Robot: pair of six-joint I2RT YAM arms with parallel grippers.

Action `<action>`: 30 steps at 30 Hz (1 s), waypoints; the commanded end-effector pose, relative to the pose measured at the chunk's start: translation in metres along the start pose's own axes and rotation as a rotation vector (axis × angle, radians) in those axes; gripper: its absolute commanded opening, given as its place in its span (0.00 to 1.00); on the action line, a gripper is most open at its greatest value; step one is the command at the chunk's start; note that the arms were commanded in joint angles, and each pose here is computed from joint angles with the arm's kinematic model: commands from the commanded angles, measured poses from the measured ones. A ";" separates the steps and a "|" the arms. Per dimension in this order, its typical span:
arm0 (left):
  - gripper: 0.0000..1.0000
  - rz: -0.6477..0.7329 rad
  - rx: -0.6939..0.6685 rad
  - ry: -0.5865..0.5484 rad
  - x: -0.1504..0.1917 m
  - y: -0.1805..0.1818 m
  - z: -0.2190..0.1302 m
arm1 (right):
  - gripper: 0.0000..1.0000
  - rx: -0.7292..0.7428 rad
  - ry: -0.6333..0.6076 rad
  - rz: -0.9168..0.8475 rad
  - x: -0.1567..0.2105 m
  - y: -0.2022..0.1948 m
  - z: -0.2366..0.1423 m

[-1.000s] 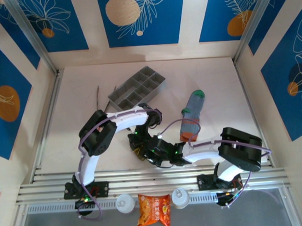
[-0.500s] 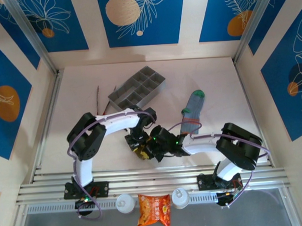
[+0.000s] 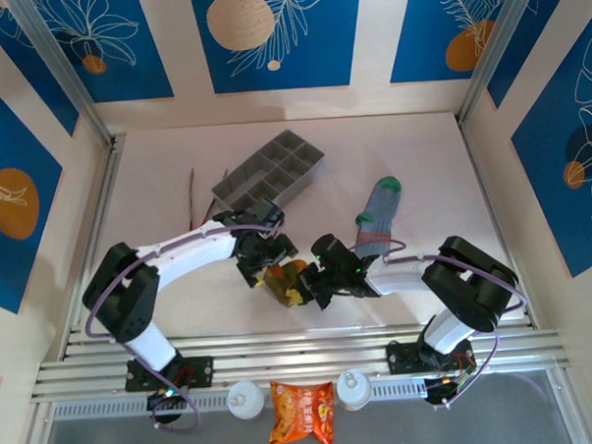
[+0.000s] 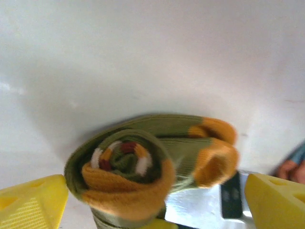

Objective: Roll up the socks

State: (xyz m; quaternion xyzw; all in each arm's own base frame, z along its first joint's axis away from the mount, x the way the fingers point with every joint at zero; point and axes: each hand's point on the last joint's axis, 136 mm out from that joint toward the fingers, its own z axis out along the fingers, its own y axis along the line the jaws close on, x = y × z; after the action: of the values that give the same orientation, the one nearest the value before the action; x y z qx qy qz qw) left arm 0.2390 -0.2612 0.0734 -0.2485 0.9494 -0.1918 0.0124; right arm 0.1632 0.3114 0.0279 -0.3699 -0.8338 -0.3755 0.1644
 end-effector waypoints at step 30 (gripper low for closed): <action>0.53 0.048 0.116 -0.009 0.035 0.026 0.055 | 0.00 0.323 -0.096 0.314 -0.056 -0.114 -0.006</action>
State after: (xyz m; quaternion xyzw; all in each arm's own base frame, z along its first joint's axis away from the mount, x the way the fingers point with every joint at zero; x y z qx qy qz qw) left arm 0.2048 -0.2778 0.0311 -0.2231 0.9363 -0.2683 0.0390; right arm 0.1742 0.3090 0.0362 -0.3535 -0.8183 -0.4078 0.1979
